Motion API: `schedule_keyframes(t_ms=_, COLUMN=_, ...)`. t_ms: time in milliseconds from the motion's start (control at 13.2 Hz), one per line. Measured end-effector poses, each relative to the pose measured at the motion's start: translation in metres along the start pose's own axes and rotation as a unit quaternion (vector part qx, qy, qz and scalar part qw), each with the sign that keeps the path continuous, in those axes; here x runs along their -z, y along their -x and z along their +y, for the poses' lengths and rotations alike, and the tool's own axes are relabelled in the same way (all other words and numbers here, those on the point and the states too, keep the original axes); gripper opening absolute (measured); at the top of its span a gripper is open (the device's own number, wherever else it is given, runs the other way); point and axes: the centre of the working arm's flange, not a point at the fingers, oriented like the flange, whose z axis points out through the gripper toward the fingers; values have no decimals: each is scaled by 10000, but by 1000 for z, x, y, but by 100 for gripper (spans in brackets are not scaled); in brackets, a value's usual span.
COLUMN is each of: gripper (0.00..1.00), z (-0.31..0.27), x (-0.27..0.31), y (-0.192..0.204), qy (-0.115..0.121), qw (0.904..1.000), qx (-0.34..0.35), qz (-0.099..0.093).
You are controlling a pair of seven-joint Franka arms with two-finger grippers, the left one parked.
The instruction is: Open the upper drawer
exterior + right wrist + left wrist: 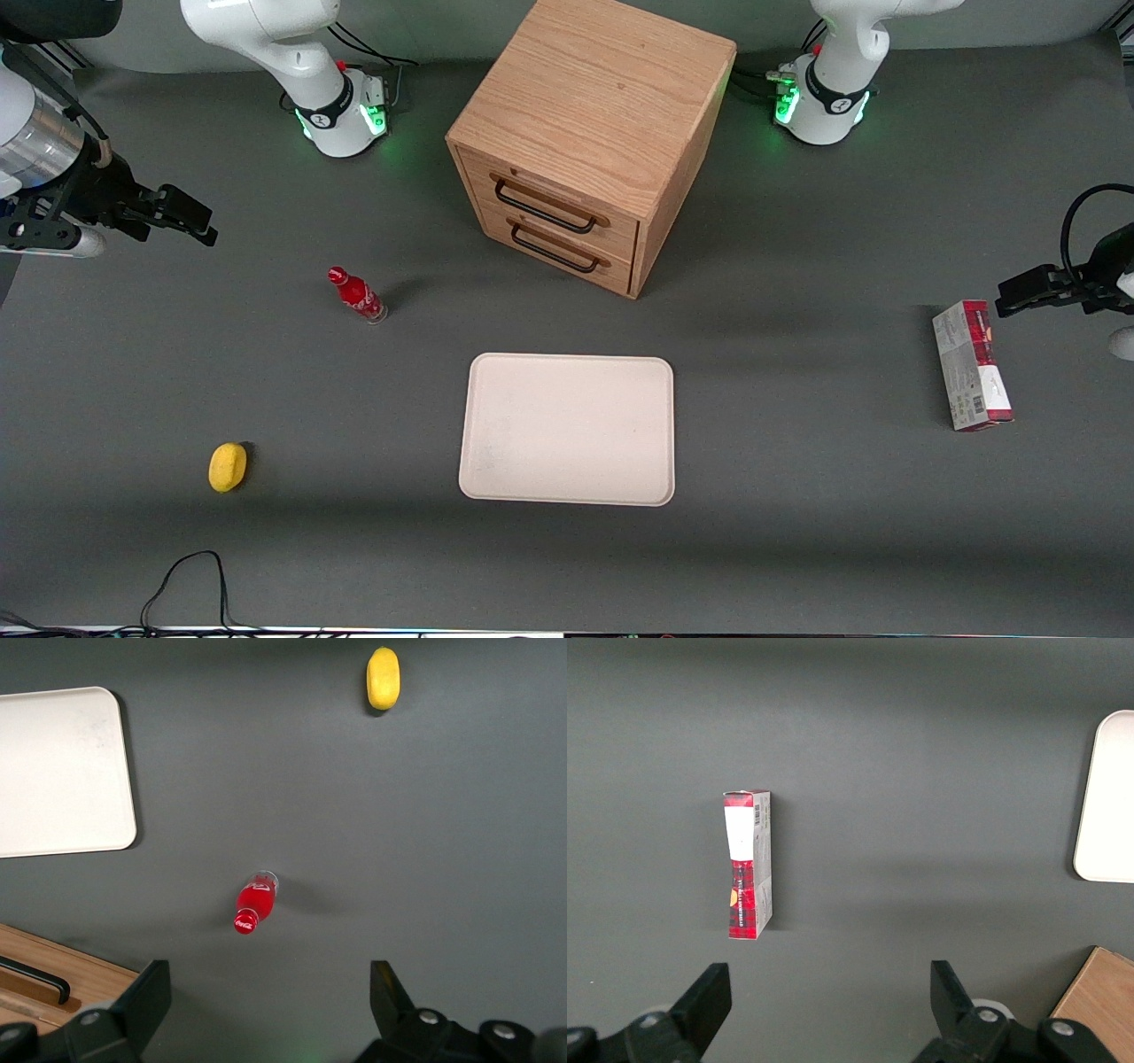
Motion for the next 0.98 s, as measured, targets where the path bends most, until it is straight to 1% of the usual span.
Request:
schedule_keyframes(t_ms=303, gripper=100, z=-2, x=-4, y=-5, qy=6, qw=10000, qx=18, qz=6)
schedule_keyframes(t_ms=379, gripper=100, z=-6, x=-6, y=-9, qy=-13, qw=9999, qx=109, qz=-13)
schedule_keyframes(t_ms=530, gripper=100, z=-37, x=-14, y=-10, qy=-257, qw=9982, qx=531, qz=-127)
schedule_keyframes(t_ms=682, gripper=100, z=-91, x=-20, y=1, qy=-509, qw=9935, qx=976, qz=-295)
schedule_keyframes(t_ms=758, gripper=100, z=-122, x=-22, y=14, qy=-648, qw=9886, qx=1283, qz=-440)
schedule_keyframes(t_ms=833, gripper=100, z=-155, x=-24, y=32, qy=-763, qw=9794, qx=1783, qz=-557)
schedule_keyframes(t_ms=909, gripper=100, z=-187, x=-25, y=51, qy=-837, qw=9635, qx=2473, qz=-599)
schedule_keyframes(t_ms=985, gripper=100, z=-215, x=-28, y=68, qy=-895, qw=9396, qx=3244, qz=-631)
